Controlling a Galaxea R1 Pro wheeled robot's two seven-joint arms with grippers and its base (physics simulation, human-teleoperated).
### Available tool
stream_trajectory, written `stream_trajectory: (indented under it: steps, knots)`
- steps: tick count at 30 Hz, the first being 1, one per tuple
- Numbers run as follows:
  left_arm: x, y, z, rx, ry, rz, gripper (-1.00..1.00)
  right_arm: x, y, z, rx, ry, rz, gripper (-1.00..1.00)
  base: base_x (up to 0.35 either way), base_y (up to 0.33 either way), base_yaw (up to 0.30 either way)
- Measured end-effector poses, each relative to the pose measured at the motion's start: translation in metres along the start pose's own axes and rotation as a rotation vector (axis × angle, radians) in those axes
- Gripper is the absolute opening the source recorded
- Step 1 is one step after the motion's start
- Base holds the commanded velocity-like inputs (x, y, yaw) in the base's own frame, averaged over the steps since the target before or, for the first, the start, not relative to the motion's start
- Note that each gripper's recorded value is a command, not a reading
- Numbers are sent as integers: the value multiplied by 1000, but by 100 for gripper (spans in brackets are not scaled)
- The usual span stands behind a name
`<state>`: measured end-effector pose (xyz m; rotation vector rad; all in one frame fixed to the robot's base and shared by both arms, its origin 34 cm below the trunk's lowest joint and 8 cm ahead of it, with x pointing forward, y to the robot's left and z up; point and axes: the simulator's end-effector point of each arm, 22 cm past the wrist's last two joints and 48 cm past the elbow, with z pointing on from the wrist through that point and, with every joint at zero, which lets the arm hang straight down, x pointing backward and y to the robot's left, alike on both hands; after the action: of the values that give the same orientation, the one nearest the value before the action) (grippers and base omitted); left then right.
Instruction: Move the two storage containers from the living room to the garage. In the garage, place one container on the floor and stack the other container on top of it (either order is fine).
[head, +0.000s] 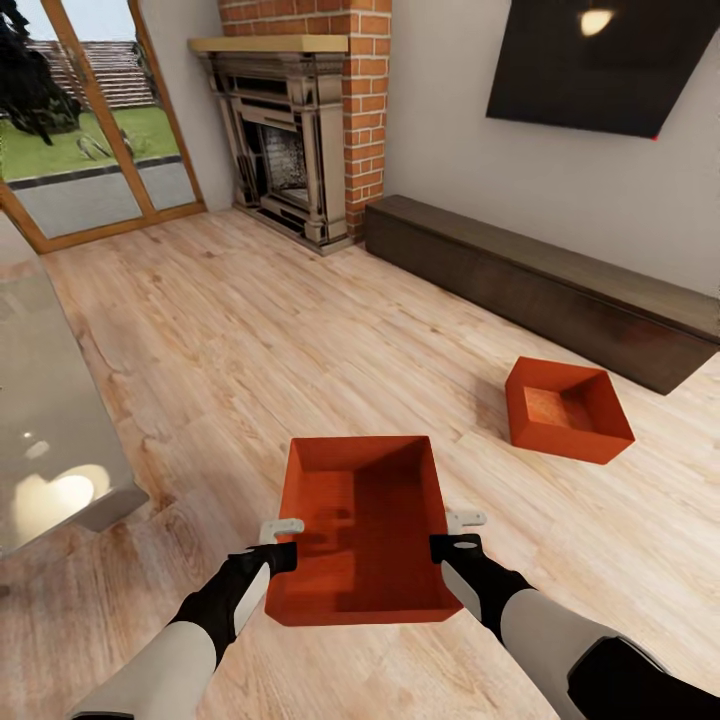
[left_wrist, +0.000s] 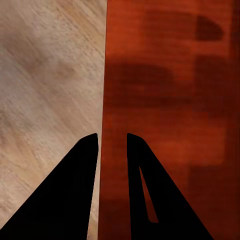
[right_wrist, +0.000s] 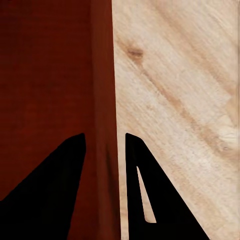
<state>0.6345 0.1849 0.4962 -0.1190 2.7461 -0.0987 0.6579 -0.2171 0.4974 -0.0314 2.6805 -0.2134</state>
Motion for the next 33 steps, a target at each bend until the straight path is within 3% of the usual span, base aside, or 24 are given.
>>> stream_trajectory:
  steps: [33]
  knots:
    - [-40,-7,-62,5,-41,0,-100,-45,-9,-61,-1,-43,6,-100,0,0,0]
